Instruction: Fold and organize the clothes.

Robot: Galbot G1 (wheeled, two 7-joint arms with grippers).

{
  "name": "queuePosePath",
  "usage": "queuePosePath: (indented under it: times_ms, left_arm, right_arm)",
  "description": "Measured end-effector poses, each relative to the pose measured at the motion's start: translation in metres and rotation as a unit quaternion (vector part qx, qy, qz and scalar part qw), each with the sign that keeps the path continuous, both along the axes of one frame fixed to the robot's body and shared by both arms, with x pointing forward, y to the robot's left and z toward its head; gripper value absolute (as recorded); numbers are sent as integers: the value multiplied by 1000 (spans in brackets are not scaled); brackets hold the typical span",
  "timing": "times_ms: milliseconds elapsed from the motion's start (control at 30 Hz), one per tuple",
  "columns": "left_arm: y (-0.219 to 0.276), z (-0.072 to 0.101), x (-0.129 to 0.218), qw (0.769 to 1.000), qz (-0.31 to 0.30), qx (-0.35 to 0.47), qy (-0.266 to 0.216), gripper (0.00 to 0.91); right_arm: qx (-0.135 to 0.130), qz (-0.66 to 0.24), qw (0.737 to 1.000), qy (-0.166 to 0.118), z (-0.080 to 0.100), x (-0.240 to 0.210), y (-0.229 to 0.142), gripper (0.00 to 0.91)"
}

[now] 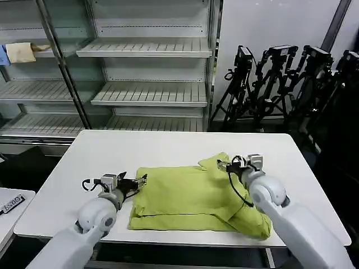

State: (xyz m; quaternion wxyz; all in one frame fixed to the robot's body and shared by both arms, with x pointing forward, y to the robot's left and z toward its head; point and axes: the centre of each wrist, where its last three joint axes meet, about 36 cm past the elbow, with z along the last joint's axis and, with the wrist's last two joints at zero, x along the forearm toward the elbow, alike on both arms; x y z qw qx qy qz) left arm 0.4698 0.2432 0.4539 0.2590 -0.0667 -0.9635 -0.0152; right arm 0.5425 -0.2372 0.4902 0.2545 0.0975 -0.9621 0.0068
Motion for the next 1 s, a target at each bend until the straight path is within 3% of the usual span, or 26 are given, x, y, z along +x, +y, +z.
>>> queuePosePath:
  times_ms: [567,633,667,700,733,800,1000]
  left_arm:
    - [2,8,46,998,13,-39,49,907]
    - [0,7,47,998,13,-42,54,907]
    - [0,6,48,997,13,-44,57,897]
    - [0,6,48,997,13,-45,59,595]
    - [0,6,49,997,14,-46,61,343]
    - [0,6,50,997,15,-50,64,191]
    - [-1,5,50,996,12,-59,71,121]
  right_arm:
    - [-15,-5,998,67,-12,63,3,907]
    - [-16,-5,997,74,-16,66,4,695]
    - [-17,-5,997,77,-17,67,4,413]
    - [-18,-5,997,79,-18,69,3,121]
    - [-18,-5,997,81,-20,70,3,40]
    - [-18,-6,996,83,-21,72,3,0]
    - [-14,-4,996,91,-24,76,3,0]
